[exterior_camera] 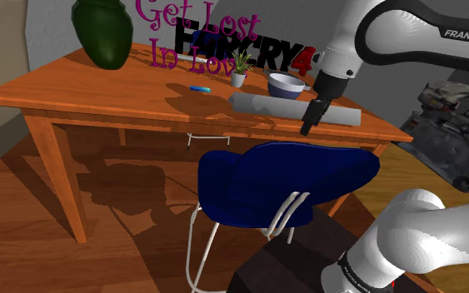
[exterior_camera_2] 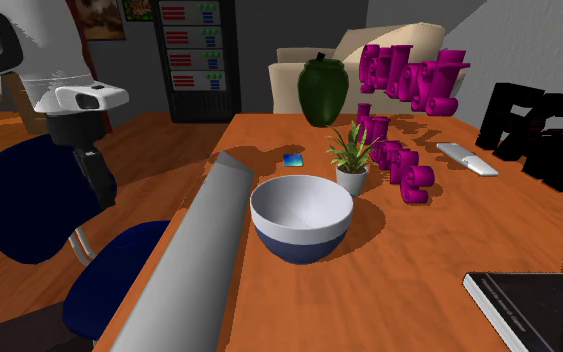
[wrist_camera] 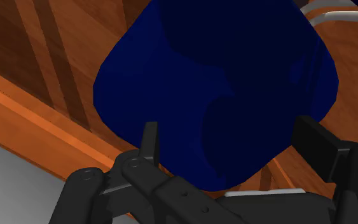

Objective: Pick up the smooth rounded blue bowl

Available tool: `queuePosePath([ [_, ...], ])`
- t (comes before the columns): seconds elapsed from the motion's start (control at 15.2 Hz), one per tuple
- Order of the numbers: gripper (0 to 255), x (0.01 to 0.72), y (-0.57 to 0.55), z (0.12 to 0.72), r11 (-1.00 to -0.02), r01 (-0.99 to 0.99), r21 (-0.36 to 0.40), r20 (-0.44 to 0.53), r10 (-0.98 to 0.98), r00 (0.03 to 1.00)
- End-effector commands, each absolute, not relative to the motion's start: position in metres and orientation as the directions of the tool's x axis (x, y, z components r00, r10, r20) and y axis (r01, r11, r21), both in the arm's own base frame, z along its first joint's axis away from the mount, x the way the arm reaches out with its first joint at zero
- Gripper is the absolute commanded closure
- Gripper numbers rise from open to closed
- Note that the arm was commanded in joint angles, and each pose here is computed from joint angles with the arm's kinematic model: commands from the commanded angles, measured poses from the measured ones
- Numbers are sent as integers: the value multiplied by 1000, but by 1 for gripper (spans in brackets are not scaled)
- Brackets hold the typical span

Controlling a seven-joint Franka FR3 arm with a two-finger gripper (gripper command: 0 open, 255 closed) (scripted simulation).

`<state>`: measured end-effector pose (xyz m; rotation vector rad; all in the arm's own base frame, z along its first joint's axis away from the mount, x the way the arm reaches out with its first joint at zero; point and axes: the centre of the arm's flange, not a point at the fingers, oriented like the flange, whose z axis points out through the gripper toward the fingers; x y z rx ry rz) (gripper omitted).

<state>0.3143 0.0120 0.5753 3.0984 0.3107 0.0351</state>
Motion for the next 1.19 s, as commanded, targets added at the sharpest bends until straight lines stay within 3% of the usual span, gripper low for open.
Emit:
queuePosePath([
  [0.0, 0, 314, 12, 575, -980, 198, 30, 20, 199, 980],
  [1.12, 0, 494, -102, 613, -985, 154, 76, 46, 157, 986],
])
